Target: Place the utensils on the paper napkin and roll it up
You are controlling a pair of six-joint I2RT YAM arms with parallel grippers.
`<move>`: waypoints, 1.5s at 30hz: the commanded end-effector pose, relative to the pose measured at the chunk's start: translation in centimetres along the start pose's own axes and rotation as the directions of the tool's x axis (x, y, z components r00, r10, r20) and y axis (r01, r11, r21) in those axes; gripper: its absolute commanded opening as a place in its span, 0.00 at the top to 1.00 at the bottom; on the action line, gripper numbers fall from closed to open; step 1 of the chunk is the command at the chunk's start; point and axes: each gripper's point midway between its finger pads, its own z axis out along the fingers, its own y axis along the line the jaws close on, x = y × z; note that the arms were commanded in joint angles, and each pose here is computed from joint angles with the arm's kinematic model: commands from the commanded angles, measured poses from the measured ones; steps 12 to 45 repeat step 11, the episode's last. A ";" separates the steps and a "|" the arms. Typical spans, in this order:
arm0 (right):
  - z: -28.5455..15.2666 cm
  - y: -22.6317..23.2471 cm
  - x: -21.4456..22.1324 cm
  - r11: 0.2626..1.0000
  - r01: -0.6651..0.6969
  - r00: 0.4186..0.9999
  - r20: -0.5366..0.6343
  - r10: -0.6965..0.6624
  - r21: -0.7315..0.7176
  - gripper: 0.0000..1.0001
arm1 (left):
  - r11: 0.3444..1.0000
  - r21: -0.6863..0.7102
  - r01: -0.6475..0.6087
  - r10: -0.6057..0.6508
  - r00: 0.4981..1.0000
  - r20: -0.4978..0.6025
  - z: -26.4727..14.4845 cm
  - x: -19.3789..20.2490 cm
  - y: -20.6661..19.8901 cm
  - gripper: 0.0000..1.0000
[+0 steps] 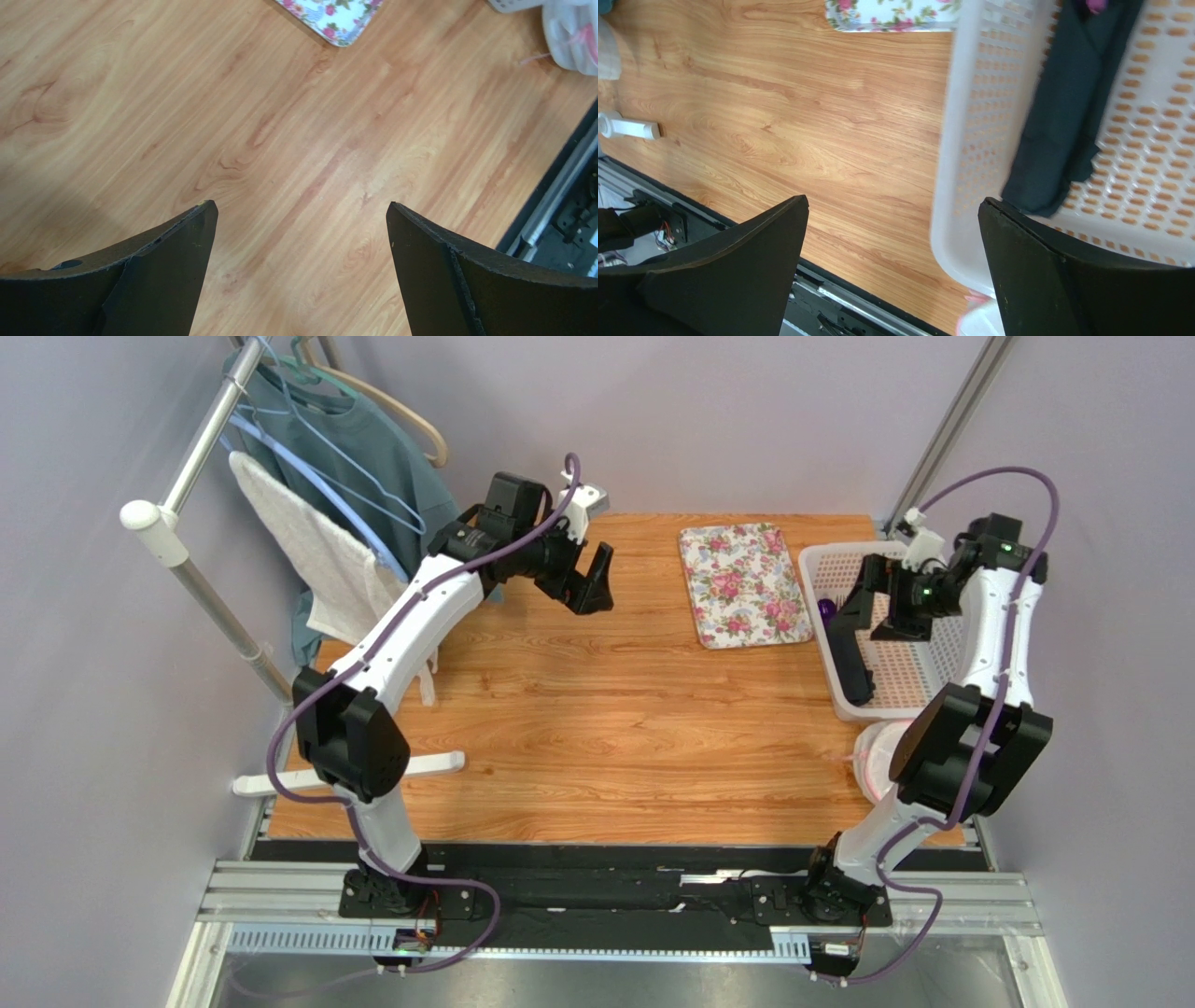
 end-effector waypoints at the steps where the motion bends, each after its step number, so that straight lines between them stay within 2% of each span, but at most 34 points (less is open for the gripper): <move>1: 1.4 4.1 -3.7 0.996 0.093 0.986 0.141 -0.092 0.004 0.03 | 0.988 -0.154 0.023 -0.022 1.000 0.009 -0.7 -1.9 4.0 0.01; 4: 3.1 7.0 -4.6 0.986 0.163 0.972 0.172 -0.157 -0.020 0.02 | 0.979 -0.203 -0.001 0.004 1.000 0.016 -1.0 -3.2 5.3 0.01; 11: 3.5 10.2 -5.5 0.982 0.174 0.961 0.231 -0.153 -0.073 0.00 | 0.970 -0.242 -0.008 0.019 0.999 0.046 -1.6 -5.2 6.0 0.01; 45: 3.5 10.2 -5.5 0.982 0.174 0.961 0.231 -0.153 -0.073 0.00 | 0.970 -0.242 -0.008 0.019 0.999 0.046 -1.6 -5.2 6.0 0.01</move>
